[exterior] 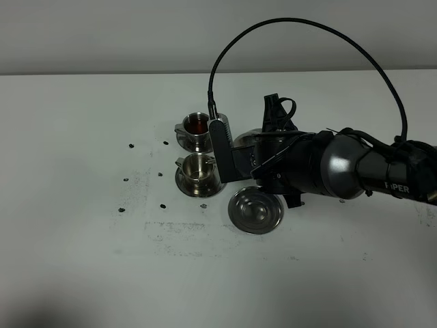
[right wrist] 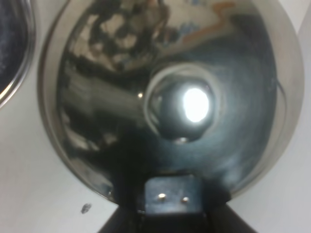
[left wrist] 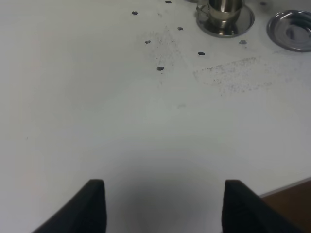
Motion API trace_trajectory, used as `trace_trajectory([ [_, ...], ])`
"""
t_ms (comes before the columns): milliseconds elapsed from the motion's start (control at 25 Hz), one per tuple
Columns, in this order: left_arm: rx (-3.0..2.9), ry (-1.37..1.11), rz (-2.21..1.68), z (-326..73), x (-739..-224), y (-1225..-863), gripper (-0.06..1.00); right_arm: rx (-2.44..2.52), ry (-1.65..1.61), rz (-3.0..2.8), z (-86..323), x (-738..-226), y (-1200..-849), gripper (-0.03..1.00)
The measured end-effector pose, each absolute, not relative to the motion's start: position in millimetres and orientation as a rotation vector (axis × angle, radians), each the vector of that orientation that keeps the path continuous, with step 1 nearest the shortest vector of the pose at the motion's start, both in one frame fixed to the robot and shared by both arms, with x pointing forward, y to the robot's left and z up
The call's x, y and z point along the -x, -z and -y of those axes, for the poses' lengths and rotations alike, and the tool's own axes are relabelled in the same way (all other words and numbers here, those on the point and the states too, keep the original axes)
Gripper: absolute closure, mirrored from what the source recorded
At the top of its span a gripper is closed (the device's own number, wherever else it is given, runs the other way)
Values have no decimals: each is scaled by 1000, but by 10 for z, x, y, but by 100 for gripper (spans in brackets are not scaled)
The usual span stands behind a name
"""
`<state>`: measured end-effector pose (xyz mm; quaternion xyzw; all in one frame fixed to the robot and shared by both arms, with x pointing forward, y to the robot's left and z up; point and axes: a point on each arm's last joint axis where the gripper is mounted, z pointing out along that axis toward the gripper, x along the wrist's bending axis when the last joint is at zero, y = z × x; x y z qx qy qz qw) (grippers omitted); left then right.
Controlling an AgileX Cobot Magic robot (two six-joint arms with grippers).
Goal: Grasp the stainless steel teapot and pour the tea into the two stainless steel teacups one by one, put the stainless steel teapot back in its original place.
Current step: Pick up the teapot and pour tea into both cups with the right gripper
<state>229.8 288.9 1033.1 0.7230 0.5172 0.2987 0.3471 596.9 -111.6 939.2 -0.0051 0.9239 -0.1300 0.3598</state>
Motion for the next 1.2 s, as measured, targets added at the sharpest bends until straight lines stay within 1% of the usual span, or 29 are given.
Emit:
trace_trajectory([
  [1200, -1875, -775, -1341, -2889, -2298, -10331, 42, 138, 385, -2308, 1068, -5982, -9435, 76],
])
